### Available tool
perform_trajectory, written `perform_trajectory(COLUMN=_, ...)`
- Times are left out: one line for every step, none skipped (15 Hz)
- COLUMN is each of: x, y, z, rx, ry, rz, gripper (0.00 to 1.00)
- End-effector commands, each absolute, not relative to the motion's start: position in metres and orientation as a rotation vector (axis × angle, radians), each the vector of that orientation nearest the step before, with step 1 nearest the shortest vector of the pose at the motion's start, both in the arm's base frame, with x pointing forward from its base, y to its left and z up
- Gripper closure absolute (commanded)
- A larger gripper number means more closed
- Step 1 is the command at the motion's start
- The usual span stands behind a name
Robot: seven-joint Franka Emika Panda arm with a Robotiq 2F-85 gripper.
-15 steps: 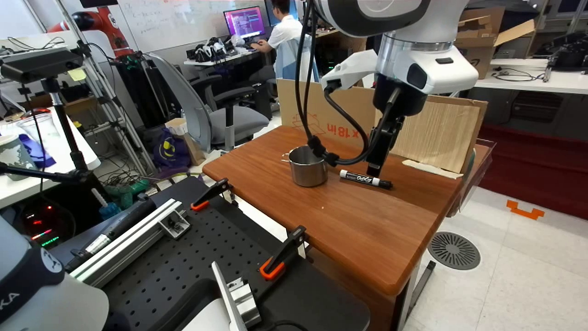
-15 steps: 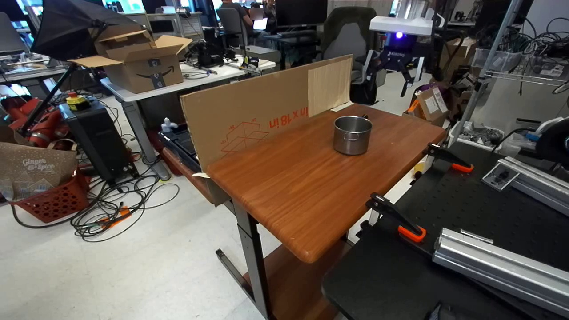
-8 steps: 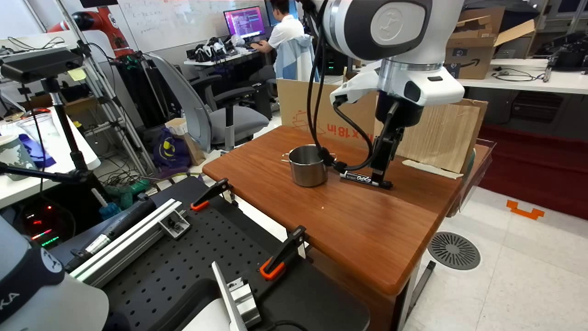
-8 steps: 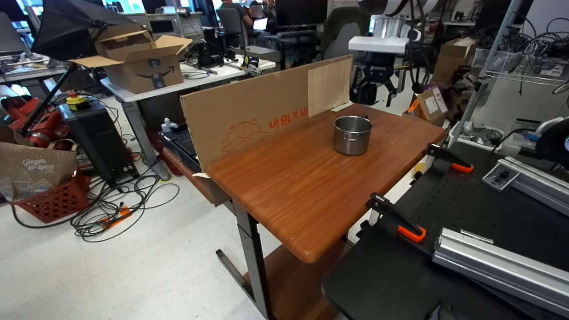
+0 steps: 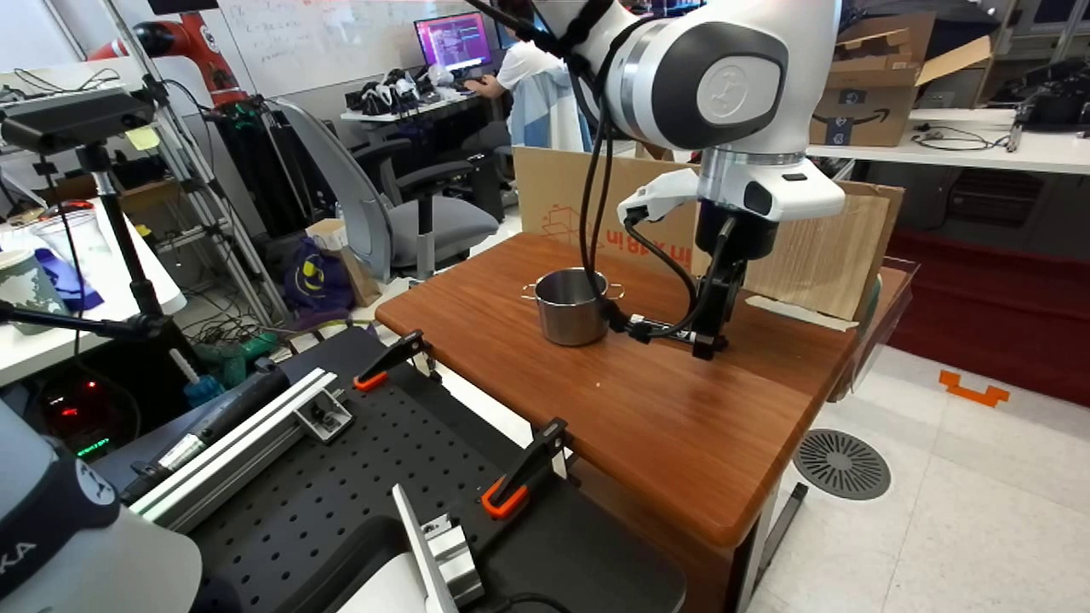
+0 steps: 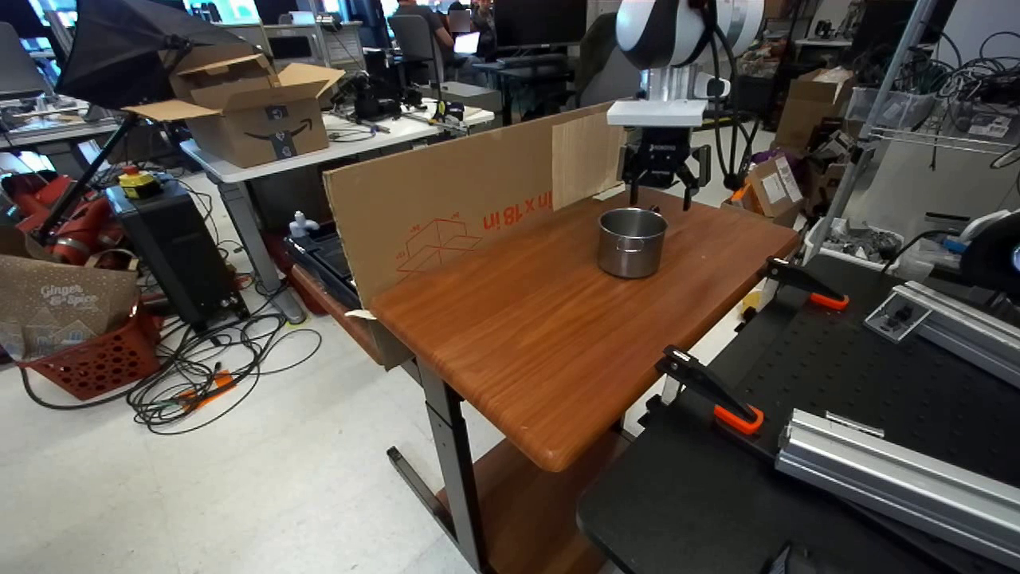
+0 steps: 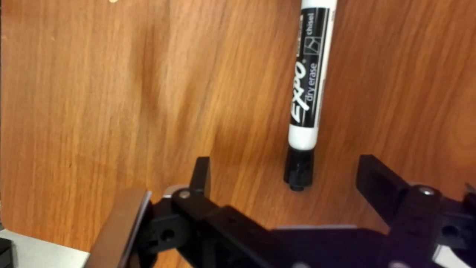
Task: Put the marker in the silver pot
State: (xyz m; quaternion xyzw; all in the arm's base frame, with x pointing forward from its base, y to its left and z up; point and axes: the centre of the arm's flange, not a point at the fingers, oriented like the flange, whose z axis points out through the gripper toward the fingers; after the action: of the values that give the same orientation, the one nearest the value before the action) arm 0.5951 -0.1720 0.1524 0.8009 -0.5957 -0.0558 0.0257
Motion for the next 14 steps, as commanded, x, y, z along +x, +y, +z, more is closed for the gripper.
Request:
perform_trajectory(x=0.6032, y=-0.1689, z=0.1452, rx=2.449, ry=-1.798, rz=-0.149, gripper=0.25)
perform_trajectory(x=0.6036, y=-0.1679, z=0.1444, rx=2.450, ry=-1.787, rz=-0.145, gripper=0.28)
perform_trajectory(x=0.6037, y=-0.1666, z=0.1439, rx=2.454, ry=-1.774, rz=-0.139, gripper=0.34)
perform_trajectory(x=0.6035, y=-0.1657, z=0.1433, rx=2.458, ry=-1.767, rz=-0.138, gripper=0.44)
perform_trajectory(x=0.6031, y=-0.1655, z=0.1434, rx=2.458, ry=-1.761, rz=-0.135, gripper=0.51)
perform_trajectory(x=0.6026, y=-0.1656, z=0.1437, rx=2.459, ry=-1.754, rz=-0.132, gripper=0.60)
perform_trajectory(x=0.6024, y=-0.1663, z=0.1448, rx=2.461, ry=-1.753, rz=-0.127, gripper=0.66)
perform_trajectory(x=0.6017, y=-0.1671, z=0.1453, rx=2.461, ry=-1.755, rz=-0.122, gripper=0.73)
perform_trajectory(x=0.6007, y=-0.1684, z=0.1460, rx=2.459, ry=-1.759, rz=-0.119, gripper=0.81)
perform_trajectory(x=0.6002, y=-0.1697, z=0.1465, rx=2.459, ry=-1.761, rz=-0.119, gripper=0.88)
perform_trajectory(x=0.5996, y=-0.1712, z=0.1465, rx=2.458, ry=-1.764, rz=-0.119, gripper=0.97)
perform_trajectory(x=0.5995, y=-0.1721, z=0.1472, rx=2.456, ry=-1.765, rz=-0.117, gripper=1.00)
perform_trajectory(x=0.5995, y=-0.1722, z=0.1480, rx=2.453, ry=-1.765, rz=-0.115, gripper=0.95)
perform_trajectory(x=0.5995, y=-0.1723, z=0.1474, rx=2.454, ry=-1.763, rz=-0.115, gripper=0.95)
